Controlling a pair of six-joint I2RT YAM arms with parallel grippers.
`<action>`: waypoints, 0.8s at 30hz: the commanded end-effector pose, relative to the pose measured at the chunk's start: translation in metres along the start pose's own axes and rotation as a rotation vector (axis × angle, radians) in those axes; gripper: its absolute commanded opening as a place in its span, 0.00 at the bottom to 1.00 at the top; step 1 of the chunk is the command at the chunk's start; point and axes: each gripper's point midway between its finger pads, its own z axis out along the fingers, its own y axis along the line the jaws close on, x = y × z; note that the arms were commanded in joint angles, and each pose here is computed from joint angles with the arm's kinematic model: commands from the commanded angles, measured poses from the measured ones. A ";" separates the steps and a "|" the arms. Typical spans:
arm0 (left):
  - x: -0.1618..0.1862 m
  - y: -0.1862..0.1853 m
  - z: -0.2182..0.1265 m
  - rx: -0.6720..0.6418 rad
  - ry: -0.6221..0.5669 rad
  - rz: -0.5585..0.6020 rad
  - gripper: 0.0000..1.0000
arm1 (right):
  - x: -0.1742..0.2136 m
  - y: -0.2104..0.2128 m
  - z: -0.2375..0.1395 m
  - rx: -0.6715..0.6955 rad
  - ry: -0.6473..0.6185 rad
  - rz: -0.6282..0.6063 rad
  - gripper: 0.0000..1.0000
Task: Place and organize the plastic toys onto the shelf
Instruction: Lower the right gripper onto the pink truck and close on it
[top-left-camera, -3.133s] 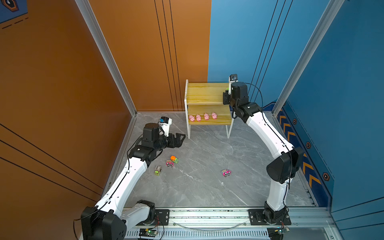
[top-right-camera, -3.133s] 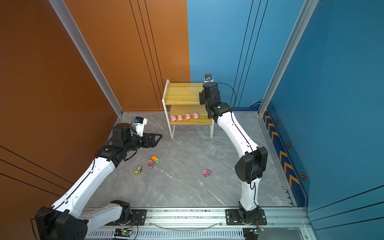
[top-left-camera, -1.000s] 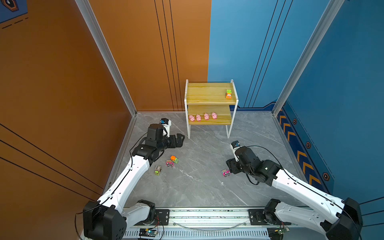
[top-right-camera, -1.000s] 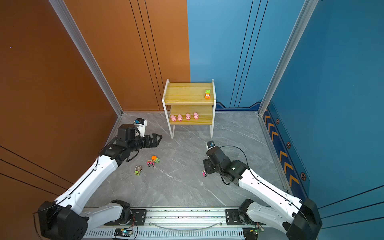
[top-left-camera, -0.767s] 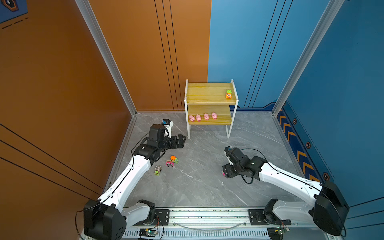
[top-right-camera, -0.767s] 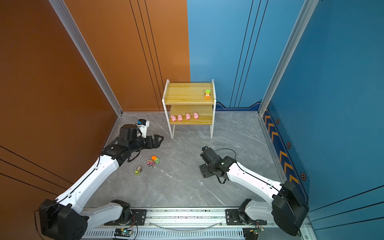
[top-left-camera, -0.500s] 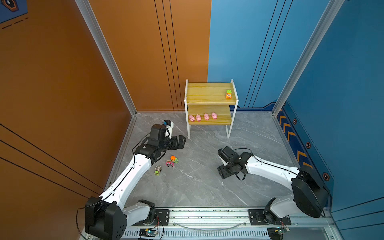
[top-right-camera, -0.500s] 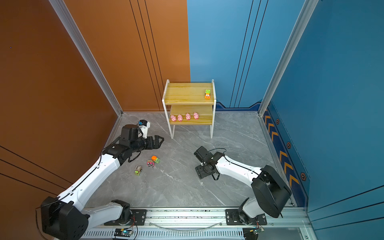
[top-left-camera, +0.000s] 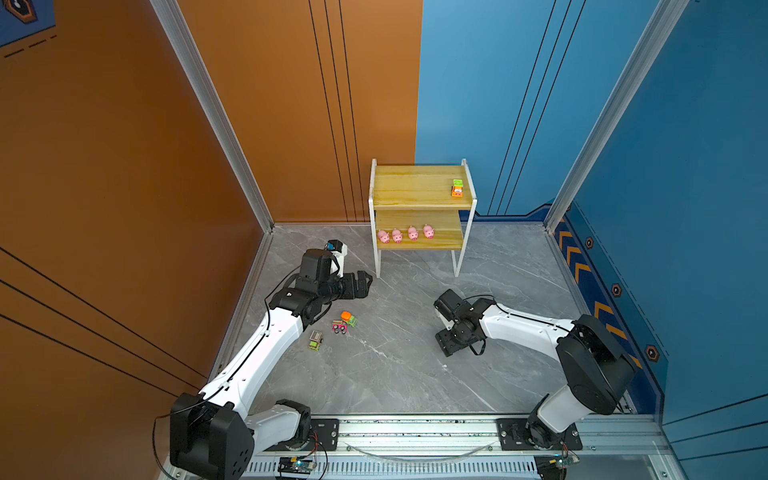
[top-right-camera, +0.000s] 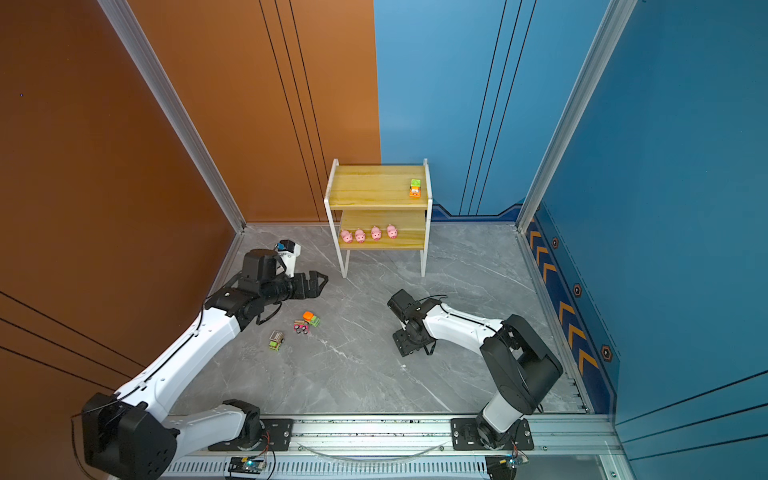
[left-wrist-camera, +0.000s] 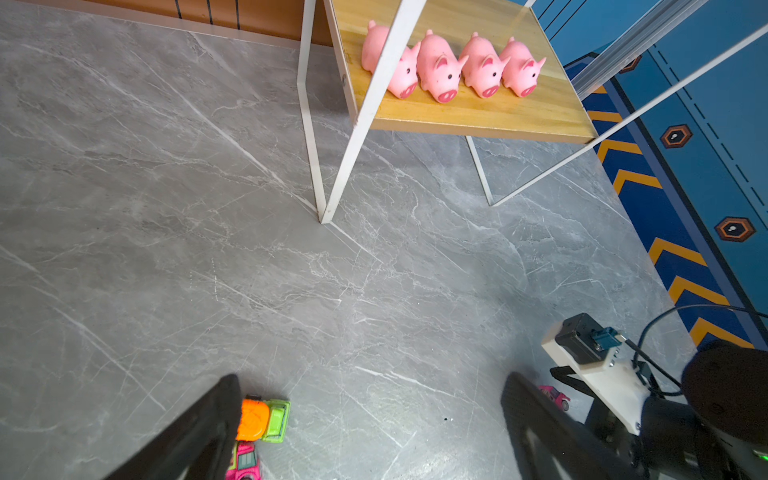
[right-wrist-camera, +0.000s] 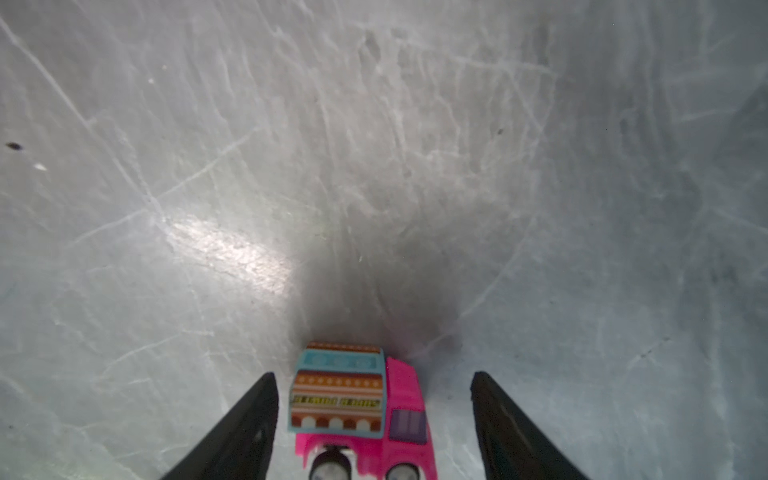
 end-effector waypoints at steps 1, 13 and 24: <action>-0.001 -0.006 -0.002 0.020 0.010 0.000 0.98 | 0.008 0.004 0.002 -0.024 0.048 -0.018 0.72; -0.002 -0.005 -0.002 0.013 0.008 0.000 0.98 | -0.001 0.008 0.004 -0.043 0.002 -0.015 0.50; -0.003 -0.002 -0.002 0.003 0.002 0.000 0.98 | -0.044 0.019 -0.034 -0.029 -0.290 -0.014 0.42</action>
